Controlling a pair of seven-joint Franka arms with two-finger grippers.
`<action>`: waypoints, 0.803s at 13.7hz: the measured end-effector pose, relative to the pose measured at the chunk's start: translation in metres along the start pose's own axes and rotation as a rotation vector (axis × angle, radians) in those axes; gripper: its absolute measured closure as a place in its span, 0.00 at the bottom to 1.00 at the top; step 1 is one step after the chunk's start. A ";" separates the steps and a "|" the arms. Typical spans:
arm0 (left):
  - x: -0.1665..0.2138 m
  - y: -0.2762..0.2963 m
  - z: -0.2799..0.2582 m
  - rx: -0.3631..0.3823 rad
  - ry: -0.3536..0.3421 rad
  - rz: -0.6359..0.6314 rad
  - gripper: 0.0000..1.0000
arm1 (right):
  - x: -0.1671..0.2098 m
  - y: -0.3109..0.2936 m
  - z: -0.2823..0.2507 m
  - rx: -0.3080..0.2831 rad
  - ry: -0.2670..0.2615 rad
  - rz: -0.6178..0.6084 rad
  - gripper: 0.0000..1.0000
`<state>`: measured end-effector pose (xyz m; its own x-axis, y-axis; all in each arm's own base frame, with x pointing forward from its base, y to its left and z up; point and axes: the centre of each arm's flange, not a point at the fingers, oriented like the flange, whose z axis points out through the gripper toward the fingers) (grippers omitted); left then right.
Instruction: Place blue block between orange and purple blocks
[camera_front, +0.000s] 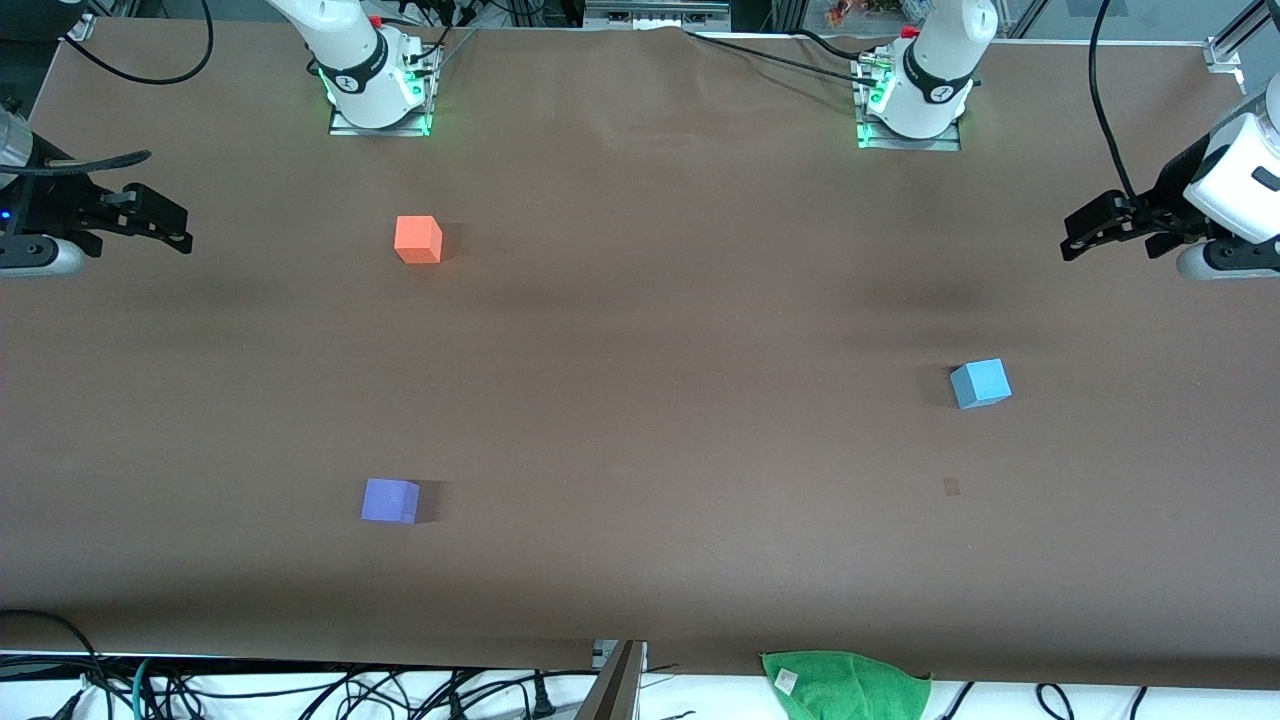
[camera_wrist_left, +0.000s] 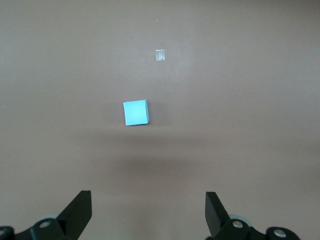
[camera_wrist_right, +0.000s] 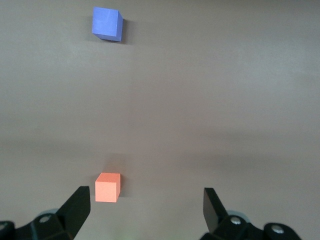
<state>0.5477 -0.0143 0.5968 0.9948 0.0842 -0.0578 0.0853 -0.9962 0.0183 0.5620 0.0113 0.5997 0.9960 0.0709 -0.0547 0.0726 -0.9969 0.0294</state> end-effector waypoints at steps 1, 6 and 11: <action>0.000 -0.007 0.002 0.001 -0.015 -0.011 0.00 | 0.000 0.000 0.000 0.000 0.000 0.000 0.00; 0.036 -0.071 0.069 -0.008 -0.108 -0.038 0.00 | 0.000 0.000 0.000 0.000 0.000 0.001 0.00; 0.069 -0.081 0.177 -0.010 -0.051 -0.045 0.00 | 0.000 0.001 0.001 0.000 -0.001 0.001 0.00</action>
<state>0.5995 0.0681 0.4147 0.9859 0.1270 -0.1091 0.1304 -0.9911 0.0247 0.5624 0.0105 0.5991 0.9960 0.0694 -0.0557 0.0711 -0.9970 0.0293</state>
